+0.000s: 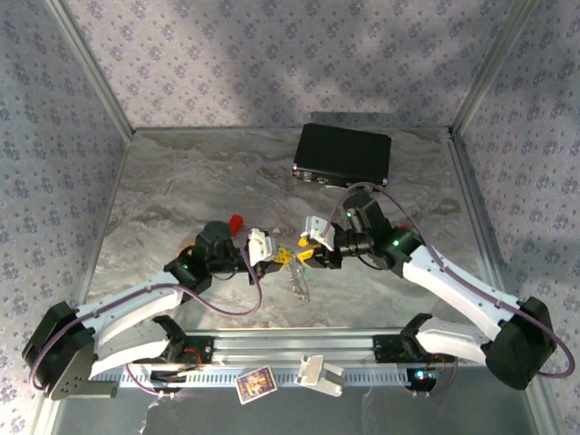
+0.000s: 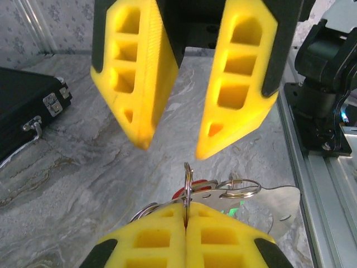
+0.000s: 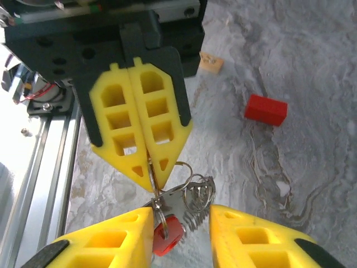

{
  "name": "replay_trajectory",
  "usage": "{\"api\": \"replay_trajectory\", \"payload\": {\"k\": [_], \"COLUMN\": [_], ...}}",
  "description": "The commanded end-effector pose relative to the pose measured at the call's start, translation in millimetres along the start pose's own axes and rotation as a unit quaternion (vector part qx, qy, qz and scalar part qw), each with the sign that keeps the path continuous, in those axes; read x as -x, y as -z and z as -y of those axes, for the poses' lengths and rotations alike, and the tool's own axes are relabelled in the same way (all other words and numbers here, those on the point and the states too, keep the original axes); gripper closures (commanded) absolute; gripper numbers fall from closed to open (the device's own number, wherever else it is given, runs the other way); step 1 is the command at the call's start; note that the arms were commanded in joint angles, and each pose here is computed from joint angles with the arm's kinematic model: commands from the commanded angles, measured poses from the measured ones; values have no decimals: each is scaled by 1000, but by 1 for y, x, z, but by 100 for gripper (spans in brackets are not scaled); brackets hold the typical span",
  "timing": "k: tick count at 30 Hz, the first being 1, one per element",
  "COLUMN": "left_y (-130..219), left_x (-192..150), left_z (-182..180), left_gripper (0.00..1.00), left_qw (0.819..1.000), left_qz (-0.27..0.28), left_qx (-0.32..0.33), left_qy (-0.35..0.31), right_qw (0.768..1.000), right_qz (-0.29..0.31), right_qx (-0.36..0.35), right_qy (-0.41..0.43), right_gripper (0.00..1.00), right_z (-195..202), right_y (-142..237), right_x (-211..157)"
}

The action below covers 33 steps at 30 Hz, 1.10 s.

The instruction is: Put the keys on the keyring

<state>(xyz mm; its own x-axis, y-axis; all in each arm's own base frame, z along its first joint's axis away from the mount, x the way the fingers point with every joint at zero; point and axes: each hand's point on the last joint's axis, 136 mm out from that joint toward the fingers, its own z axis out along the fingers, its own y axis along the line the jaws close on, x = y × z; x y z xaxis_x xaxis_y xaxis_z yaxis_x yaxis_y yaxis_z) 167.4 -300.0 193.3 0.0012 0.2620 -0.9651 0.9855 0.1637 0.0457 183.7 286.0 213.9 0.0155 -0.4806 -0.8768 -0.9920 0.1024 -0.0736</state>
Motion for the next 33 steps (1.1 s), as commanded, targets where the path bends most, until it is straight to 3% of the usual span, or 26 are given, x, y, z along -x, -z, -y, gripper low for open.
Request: {"api": "replay_trajectory", "payload": {"k": [1, 10, 17, 21, 23, 28, 33], "left_y": [0, -4, -2, -2, -2, -2, -2], "left_x": [26, 27, 28, 31, 31, 25, 14], "left_z": [2, 4, 7, 9, 6, 1, -1], "left_gripper": [100, 100, 100, 100, 100, 81, 80], "left_qw": [997, 994, 994, 993, 994, 997, 1000], "left_qz": [79, 104, 108, 112, 110, 82, 30], "left_qx": [-7, -13, -19, -22, -17, 0, 5], "left_qy": [-9, -4, -6, -6, -4, 3, -1], "right_qw": [998, 999, 999, 999, 999, 999, 999], "right_qz": [53, 30, 29, 33, 35, 10, -33], "right_qx": [26, 22, 25, 31, 36, 35, 30], "right_qy": [-9, -19, -18, -16, -14, 1, 22], "right_gripper": [66, 69, 81, 97, 100, 100, 100], "right_z": [-9, -5, -5, -7, -8, -11, -11], "right_y": [1, -4, -4, -3, -2, -1, -2], "right_x": [15, 1, 5, 8, 10, 10, 5]}}
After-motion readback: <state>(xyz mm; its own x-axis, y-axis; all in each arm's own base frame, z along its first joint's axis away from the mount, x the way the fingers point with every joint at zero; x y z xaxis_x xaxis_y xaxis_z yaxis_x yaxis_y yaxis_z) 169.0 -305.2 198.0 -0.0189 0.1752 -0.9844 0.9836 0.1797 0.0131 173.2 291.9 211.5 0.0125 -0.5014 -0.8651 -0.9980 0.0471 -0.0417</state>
